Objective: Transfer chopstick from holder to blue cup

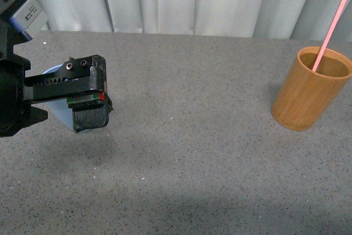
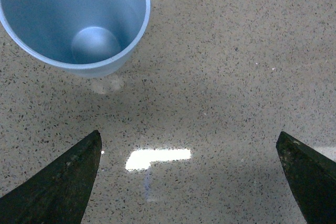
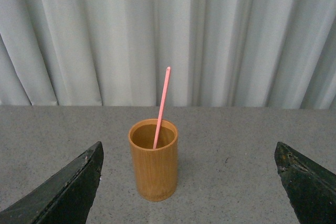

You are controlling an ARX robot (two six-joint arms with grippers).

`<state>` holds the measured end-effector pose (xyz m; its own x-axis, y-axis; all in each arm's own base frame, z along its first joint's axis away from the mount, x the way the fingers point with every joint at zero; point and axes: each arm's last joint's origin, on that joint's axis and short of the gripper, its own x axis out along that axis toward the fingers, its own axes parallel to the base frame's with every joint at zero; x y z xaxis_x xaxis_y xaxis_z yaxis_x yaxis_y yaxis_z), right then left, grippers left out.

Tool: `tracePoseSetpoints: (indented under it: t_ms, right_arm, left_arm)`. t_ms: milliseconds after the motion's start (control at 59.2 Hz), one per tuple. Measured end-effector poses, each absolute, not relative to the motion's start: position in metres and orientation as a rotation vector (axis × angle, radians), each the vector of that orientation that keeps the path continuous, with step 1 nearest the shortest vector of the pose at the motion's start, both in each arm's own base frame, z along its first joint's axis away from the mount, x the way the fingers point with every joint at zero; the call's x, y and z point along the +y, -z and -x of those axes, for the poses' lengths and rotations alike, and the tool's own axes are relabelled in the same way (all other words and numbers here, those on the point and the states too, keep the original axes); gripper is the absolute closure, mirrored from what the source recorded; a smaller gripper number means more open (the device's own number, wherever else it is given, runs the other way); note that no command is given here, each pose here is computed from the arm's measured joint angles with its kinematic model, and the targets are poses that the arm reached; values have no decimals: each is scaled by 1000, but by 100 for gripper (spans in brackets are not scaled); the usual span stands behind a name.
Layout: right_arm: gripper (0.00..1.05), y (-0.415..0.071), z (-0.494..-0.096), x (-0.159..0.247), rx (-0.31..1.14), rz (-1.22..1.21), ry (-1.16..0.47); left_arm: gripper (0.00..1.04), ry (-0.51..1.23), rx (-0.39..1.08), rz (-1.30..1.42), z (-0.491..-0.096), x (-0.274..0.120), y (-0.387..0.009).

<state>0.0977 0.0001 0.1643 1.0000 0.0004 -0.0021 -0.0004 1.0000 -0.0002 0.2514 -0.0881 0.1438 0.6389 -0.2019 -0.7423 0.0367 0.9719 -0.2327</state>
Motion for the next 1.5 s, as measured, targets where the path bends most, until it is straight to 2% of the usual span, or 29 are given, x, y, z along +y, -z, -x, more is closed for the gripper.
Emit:
tracePoseSetpoints:
  t_ms: [896, 1504]
  right_arm:
    - [10, -164, -98, 0, 2, 0, 0]
    - [10, -164, -98, 0, 2, 0, 0]
  left_arm:
    - [7, 29, 860, 239, -266, -92, -138]
    - [7, -71, 852, 283, -275, -82, -130]
